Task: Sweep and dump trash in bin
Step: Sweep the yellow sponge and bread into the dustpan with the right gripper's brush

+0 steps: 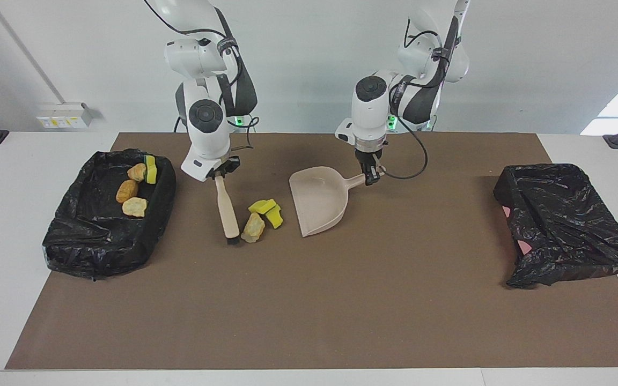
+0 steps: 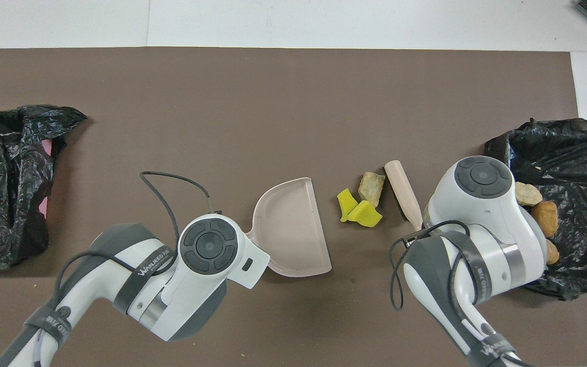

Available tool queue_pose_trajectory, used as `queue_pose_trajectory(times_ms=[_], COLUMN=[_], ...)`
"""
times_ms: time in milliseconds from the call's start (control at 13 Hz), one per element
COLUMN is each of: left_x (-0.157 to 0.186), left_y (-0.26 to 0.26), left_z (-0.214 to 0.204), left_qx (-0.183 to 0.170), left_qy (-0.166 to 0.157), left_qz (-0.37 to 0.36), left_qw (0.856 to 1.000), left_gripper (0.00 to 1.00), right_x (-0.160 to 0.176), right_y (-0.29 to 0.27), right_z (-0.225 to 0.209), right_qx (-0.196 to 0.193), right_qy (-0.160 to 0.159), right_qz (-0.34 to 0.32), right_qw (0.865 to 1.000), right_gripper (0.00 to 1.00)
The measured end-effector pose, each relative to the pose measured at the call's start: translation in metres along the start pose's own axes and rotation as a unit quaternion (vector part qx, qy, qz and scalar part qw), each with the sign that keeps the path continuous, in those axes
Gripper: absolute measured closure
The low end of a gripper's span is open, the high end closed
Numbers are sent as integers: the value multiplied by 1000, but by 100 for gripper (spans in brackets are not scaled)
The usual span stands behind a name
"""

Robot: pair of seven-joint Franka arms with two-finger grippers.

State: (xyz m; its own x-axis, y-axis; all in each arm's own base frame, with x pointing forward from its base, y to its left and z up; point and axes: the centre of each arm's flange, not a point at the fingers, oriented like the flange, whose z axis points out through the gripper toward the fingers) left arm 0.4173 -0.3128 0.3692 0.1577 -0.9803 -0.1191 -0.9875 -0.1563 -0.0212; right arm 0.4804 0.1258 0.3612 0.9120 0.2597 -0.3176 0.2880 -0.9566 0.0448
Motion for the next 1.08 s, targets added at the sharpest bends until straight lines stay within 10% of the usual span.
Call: queue_pose_trajectory(times_ms=[1079], left_x=[16], left_y=[18], left_z=[5], left_qx=[13], left_qy=[11], left_qz=[-45], left_qw=[999], left_gripper=[69], right_x=[4], right_y=[-82], right_z=[23], right_qx=[116], right_qy=[16], right_qz=[-13], right_qw=[993], right_gripper=[73])
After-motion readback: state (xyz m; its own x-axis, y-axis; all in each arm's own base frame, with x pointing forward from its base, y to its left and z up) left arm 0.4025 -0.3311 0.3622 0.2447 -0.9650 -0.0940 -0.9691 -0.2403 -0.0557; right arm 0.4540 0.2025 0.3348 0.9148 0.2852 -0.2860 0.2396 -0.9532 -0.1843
